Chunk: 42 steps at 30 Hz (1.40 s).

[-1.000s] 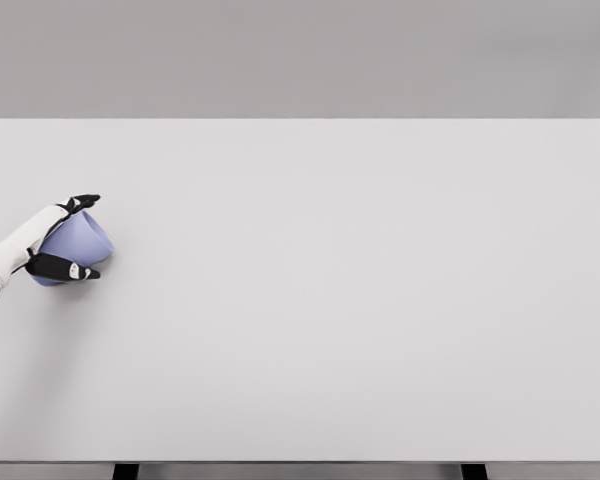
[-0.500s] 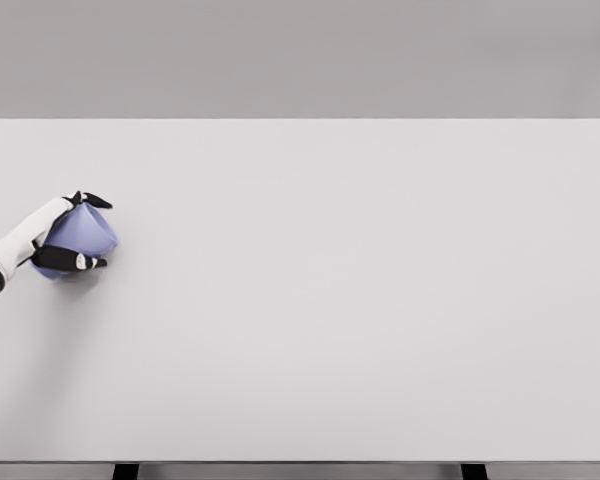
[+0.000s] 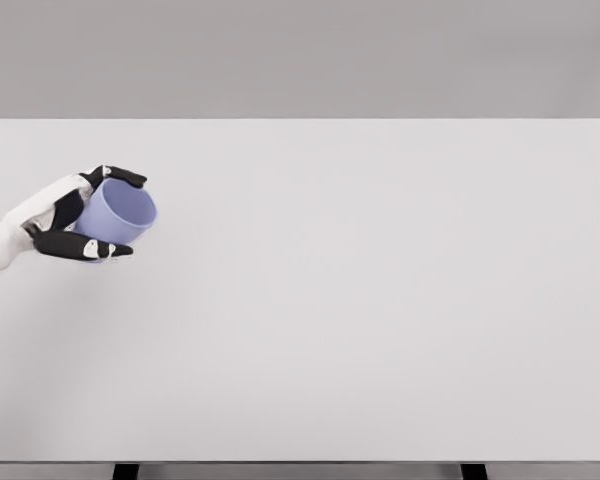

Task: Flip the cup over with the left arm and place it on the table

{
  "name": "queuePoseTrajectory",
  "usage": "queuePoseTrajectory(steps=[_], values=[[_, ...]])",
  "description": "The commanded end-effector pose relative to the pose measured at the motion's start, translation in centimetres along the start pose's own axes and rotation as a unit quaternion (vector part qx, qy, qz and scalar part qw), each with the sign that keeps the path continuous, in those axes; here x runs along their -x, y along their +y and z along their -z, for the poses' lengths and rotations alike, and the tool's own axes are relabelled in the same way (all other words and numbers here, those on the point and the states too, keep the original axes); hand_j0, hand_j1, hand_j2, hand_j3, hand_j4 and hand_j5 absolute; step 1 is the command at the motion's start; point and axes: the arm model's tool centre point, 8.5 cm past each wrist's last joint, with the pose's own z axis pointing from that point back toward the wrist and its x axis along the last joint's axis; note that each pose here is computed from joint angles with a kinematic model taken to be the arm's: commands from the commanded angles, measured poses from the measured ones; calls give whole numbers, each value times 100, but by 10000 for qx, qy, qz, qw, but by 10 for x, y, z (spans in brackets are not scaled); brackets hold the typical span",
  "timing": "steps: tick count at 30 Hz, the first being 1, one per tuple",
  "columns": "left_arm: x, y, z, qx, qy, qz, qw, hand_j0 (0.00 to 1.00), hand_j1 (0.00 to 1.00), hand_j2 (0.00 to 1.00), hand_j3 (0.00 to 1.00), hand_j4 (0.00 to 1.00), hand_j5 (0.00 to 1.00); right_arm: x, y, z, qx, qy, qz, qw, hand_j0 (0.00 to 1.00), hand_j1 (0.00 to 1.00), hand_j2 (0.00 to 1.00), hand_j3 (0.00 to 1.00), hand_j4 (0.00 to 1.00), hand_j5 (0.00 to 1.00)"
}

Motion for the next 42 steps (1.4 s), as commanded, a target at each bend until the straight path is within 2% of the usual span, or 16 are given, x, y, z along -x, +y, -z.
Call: queuePoseTrajectory(steps=[1, 2, 4, 5, 6, 10, 12, 17, 20, 23, 32, 40, 42], values=[[35, -28, 25, -23, -680, -638, 9956, 55, 55, 55, 55, 55, 55, 0, 0, 0, -1, 2, 0, 10000, 100, 100, 100, 100, 100, 100], [48, -30, 54, -297, -815, -935, 9918, 54, 54, 54, 54, 54, 54, 1, 0, 0, -1, 9, 0, 10000, 100, 100, 100, 100, 100, 100], [67, -21, 80, -713, -771, -1295, 9860, 55, 55, 55, 55, 55, 55, 0, 0, 0, -1, 2, 0, 10000, 100, 100, 100, 100, 100, 100], [71, -22, 96, -820, -796, -1454, 9828, 55, 55, 55, 55, 55, 55, 1, 0, 0, -1, 9, 0, 10000, 100, 100, 100, 100, 100, 100], [74, -26, 109, -845, -797, -1585, 9805, 55, 55, 55, 55, 55, 55, 1, 0, 0, -1, 10, 0, 10000, 100, 100, 100, 100, 100, 100], [77, -34, 117, -866, -825, -1700, 9781, 57, 57, 57, 57, 57, 57, 0, 0, 0, -1, 2, 0, 10000, 100, 100, 100, 100, 100, 100], [76, -42, 124, -836, -915, -1710, 9775, 57, 57, 57, 57, 57, 57, 1, 0, 0, -1, 10, 0, 10000, 100, 100, 100, 100, 100, 100], [72, -46, 128, -917, -1157, -1686, 9746, 60, 60, 60, 60, 60, 60, 1, 0, 0, -1, 10, 0, 10000, 100, 100, 100, 100, 100, 100], [79, -54, 134, -1047, -1173, -1875, 9696, 63, 63, 63, 63, 63, 63, 1, 0, 0, -1, 10, 0, 10000, 100, 100, 100, 100, 100, 100], [78, -57, 135, -1144, -1379, -1742, 9683, 64, 64, 64, 64, 64, 64, 0, 0, 0, -1, 2, 0, 10000, 100, 100, 100, 100, 100, 100], [97, -84, 139, -1122, -1159, -2027, 9659, 67, 67, 67, 67, 67, 67, 1, 0, 0, -1, 9, 0, 10000, 100, 100, 100, 100, 100, 100], [101, -89, 138, -1111, -1118, -2064, 9657, 68, 68, 68, 68, 68, 68, 1, 0, 0, -1, 10, 0, 10000, 100, 100, 100, 100, 100, 100], [100, -89, 138, -1109, -1125, -2061, 9657, 73, 73, 73, 73, 73, 73, 1, 0, 0, -1, 9, 0, 10000, 100, 100, 100, 100, 100, 100]])
